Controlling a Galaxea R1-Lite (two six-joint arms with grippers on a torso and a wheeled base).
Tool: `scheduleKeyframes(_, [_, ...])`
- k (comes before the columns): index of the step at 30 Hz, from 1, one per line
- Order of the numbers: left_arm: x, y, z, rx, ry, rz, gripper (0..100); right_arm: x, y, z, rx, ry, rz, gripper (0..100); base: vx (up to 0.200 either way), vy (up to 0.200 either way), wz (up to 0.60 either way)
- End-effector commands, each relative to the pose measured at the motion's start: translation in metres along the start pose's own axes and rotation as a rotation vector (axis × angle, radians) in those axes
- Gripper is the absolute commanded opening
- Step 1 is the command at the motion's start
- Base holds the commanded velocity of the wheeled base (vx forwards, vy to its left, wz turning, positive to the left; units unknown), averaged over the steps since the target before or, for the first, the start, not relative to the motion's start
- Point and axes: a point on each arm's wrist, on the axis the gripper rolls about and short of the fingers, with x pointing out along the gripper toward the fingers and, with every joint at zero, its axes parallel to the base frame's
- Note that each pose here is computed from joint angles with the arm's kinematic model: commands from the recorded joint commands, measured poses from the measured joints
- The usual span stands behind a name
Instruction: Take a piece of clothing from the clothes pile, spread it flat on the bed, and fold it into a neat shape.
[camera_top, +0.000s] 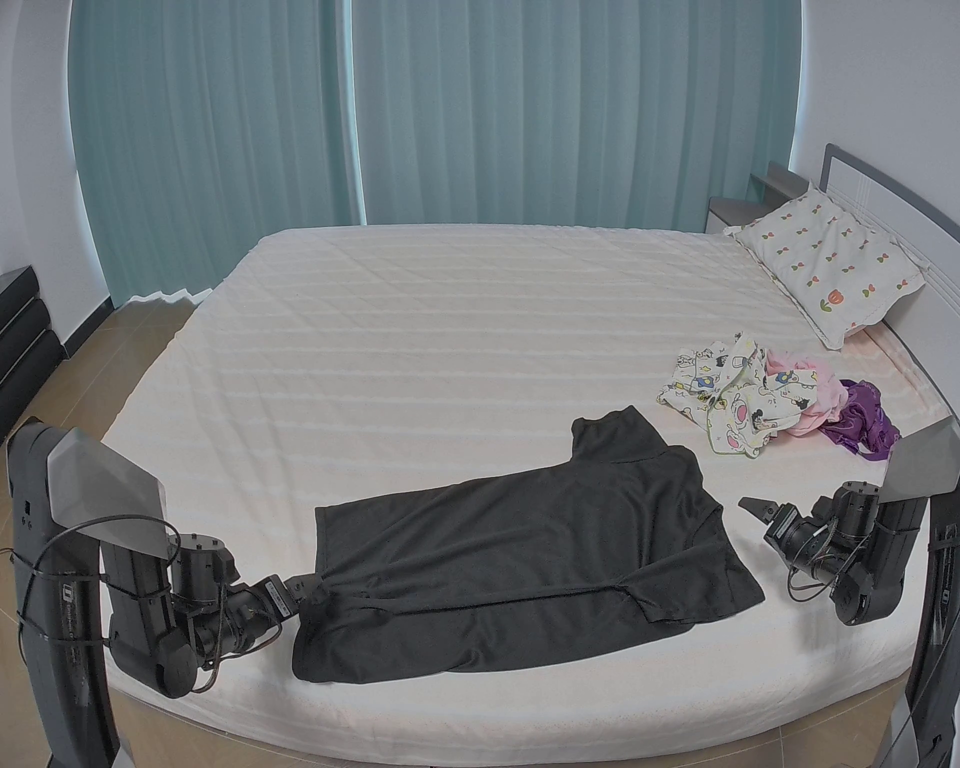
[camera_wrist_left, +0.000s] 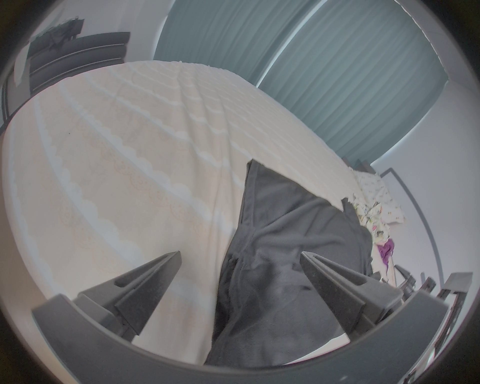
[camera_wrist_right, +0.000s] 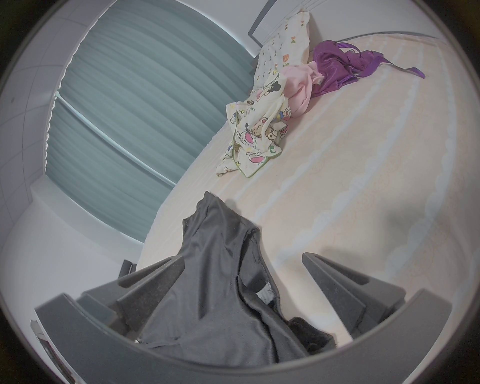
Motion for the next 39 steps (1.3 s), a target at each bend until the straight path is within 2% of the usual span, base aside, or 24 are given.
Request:
scheduleKeyframes(1, [-0.014, -0.005, 0.016, -0.047, -0.064, -0.024, 100, -0.003, 0.010, 0.008, 0.017, -0.027, 0.029, 100, 0.000, 0.000, 0.00])
scheduleKeyframes(7, [-0.013, -0.003, 0.019, -0.057, -0.073, -0.024, 100, -0.002, 0.014, 0.005, 0.070, -0.016, 0.041, 100, 0.133, 0.000, 0.00])
scheduleKeyframes(18, [-0.012, -0.002, 0.018, -0.059, -0.071, -0.020, 100, -0.001, 0.014, 0.001, 0.070, -0.007, 0.042, 100, 0.200, 0.000, 0.00])
scheduleKeyframes(27, [-0.013, -0.003, 0.016, -0.061, -0.060, -0.021, 100, -0.001, 0.013, -0.001, 0.071, -0.005, 0.038, 100, 0.000, 0.000, 0.00])
scheduleKeyframes(33, [-0.013, -0.003, 0.015, -0.060, -0.059, -0.017, 100, 0.000, 0.016, -0.003, 0.067, 0.001, 0.042, 100, 0.000, -0.200, 0.00])
scheduleKeyframes(39, [-0.014, -0.004, 0.017, -0.053, -0.070, -0.022, 100, 0.000, 0.016, -0.003, 0.067, 0.001, 0.040, 100, 0.000, 0.000, 0.00])
